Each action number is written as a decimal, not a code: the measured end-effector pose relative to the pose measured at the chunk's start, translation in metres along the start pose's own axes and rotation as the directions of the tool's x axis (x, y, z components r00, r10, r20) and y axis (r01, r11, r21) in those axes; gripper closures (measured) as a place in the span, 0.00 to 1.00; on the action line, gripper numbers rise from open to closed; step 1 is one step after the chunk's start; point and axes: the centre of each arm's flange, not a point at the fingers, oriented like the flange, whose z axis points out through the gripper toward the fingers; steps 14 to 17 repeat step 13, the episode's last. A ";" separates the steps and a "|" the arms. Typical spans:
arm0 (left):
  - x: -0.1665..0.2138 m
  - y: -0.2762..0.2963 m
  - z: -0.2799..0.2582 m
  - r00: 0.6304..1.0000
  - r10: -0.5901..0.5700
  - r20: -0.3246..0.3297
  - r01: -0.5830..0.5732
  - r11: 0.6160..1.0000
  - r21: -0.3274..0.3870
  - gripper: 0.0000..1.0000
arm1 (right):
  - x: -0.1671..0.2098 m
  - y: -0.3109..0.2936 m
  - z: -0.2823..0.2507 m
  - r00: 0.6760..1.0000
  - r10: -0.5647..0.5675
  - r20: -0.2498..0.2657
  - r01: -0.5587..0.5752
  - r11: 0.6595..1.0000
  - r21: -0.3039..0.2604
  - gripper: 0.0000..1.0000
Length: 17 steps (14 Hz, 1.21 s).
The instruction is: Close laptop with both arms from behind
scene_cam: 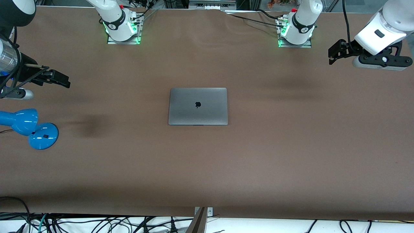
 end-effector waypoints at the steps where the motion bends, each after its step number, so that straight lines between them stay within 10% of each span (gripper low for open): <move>1: 0.005 0.003 -0.001 1.000 0.005 -0.004 -0.005 1.000 0.000 0.00 | 0.000 -0.002 0.000 1.000 -0.004 0.000 0.004 1.000 0.000 0.00; 17: 0.034 0.005 -0.001 1.000 0.007 -0.014 -0.007 1.000 -0.003 0.00 | -0.009 -0.010 -0.013 0.999 -0.027 -0.030 0.026 0.999 -0.047 0.00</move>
